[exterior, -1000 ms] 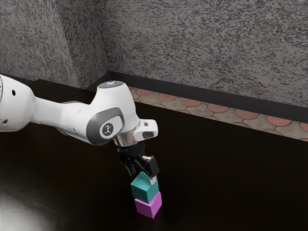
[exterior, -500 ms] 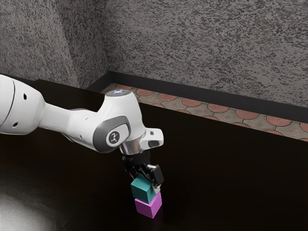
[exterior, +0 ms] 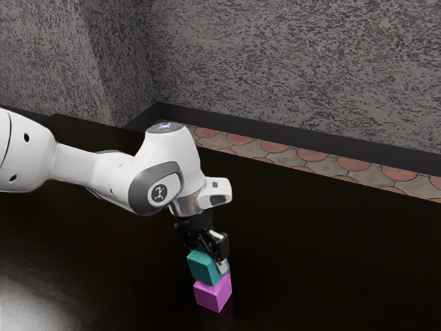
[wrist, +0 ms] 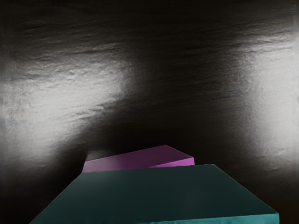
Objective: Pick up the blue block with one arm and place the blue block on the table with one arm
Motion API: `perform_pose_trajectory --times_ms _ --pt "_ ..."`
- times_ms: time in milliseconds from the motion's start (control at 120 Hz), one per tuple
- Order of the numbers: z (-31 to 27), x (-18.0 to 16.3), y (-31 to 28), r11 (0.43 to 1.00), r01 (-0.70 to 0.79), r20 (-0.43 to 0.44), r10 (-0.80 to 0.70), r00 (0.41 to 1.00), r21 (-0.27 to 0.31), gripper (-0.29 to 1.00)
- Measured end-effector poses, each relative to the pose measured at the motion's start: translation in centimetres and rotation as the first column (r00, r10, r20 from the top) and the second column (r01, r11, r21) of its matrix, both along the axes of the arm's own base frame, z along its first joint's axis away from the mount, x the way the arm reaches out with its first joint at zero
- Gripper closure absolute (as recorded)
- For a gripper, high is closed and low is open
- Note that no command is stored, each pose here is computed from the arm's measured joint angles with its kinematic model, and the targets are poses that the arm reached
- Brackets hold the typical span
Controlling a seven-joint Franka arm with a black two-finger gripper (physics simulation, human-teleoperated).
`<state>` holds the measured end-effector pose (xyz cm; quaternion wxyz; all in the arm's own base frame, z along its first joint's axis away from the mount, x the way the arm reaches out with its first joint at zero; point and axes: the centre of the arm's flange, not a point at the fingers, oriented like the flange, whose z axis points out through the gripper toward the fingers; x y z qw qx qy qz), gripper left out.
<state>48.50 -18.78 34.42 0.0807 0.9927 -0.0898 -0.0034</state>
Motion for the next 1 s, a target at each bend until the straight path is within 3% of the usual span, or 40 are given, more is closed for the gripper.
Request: perform_pose_trajectory --times_ms 175,358,458,633,700,883,1000 --pt "-0.9 1.3 3.9 0.993 0.014 0.011 -0.015 1.0 0.118 0.37" --pt "-3.4 3.4 23.3 0.936 -0.274 -0.003 0.282 0.96 0.22 0.38" --pt "-6.0 3.4 24.5 0.929 -0.276 -0.027 0.292 0.956 0.247 0.38" --pt "-7.1 3.7 24.2 0.929 -0.268 -0.015 0.281 0.96 0.254 0.38" --pt "-7.0 3.8 24.2 0.93 -0.273 -0.01 0.284 0.959 0.245 0.24" --pt "-5.6 4.0 24.2 0.936 -0.279 0.016 0.283 0.959 0.215 0.13" --pt "2.9 3.4 23.8 0.945 -0.287 0.127 0.269 0.955 0.158 0.08"
